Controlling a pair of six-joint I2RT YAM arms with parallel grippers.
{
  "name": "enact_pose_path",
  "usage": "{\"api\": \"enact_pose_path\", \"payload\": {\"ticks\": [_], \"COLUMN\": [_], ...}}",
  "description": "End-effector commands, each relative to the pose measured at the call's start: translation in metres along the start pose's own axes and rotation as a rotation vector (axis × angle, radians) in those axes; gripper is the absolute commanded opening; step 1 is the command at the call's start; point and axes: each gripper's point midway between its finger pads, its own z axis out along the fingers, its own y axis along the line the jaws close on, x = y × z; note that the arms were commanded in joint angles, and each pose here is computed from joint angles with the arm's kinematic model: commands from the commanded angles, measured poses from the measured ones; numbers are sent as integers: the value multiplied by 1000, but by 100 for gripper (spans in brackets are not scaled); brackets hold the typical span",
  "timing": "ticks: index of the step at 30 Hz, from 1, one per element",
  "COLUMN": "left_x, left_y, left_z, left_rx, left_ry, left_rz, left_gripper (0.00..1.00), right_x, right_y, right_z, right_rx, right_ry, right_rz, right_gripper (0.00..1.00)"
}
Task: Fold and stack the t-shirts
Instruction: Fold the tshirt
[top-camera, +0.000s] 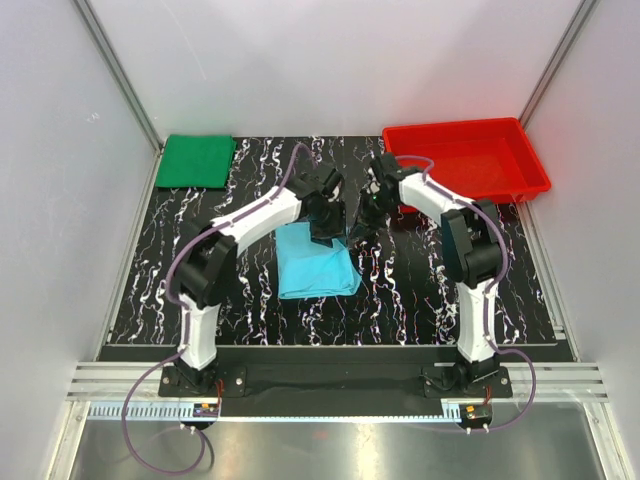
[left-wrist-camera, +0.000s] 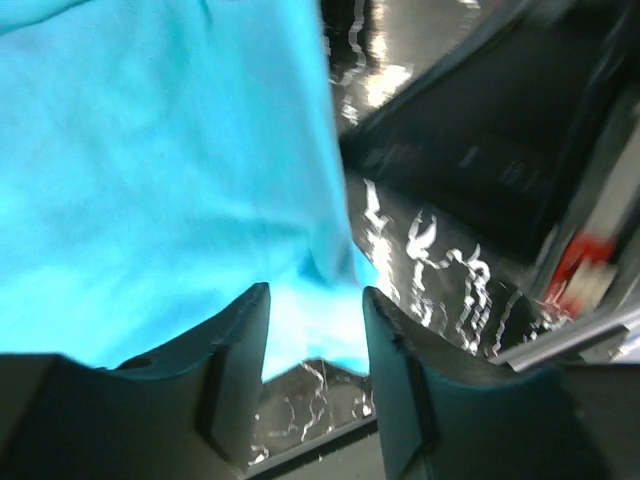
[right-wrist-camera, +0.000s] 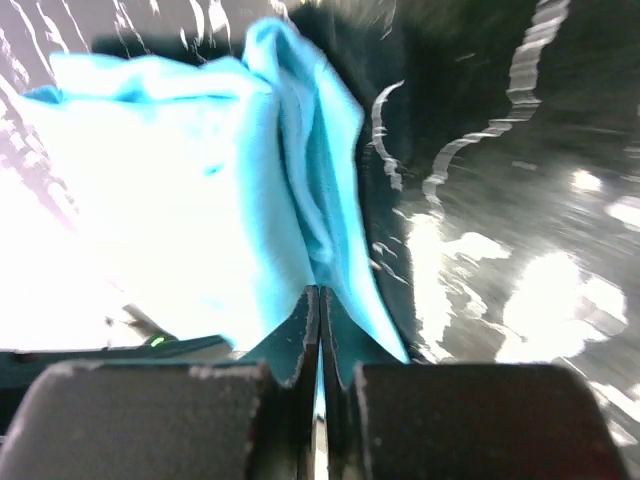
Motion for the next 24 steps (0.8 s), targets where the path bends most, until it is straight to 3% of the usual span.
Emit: {"api": "enact_pose_path", "payload": {"ticks": [1, 2, 5, 8, 12, 19, 24], "left_x": [-27, -25, -15, -6, -3, -1, 4], "left_y": [-25, -21, 2, 31, 57, 81, 107], "left_z": [-87, -94, -102, -91, -75, -36, -9], "left_rx": [100, 96, 130, 181, 241, 248, 180], "left_ry": [-198, -208, -196, -181, -151, -94, -65], "left_rz": [70, 70, 18, -71, -145, -207, -212], "left_gripper": [48, 48, 37, 23, 16, 11, 9], "right_x": [-8, -10, -9, 4, 35, 68, 102], "right_y": [-20, -26, -15, 31, 69, 57, 7], "right_z": [-69, -77, -94, -92, -80, -50, -20], "right_rx": [206, 234, 170, -97, -341, -353, -249], "right_ry": [-91, -104, -126, -84, 60, 187, 259], "right_rz": [-132, -145, -195, -175, -117, -91, -13], "right_gripper": [4, 5, 7, 9, 9, 3, 0]}}
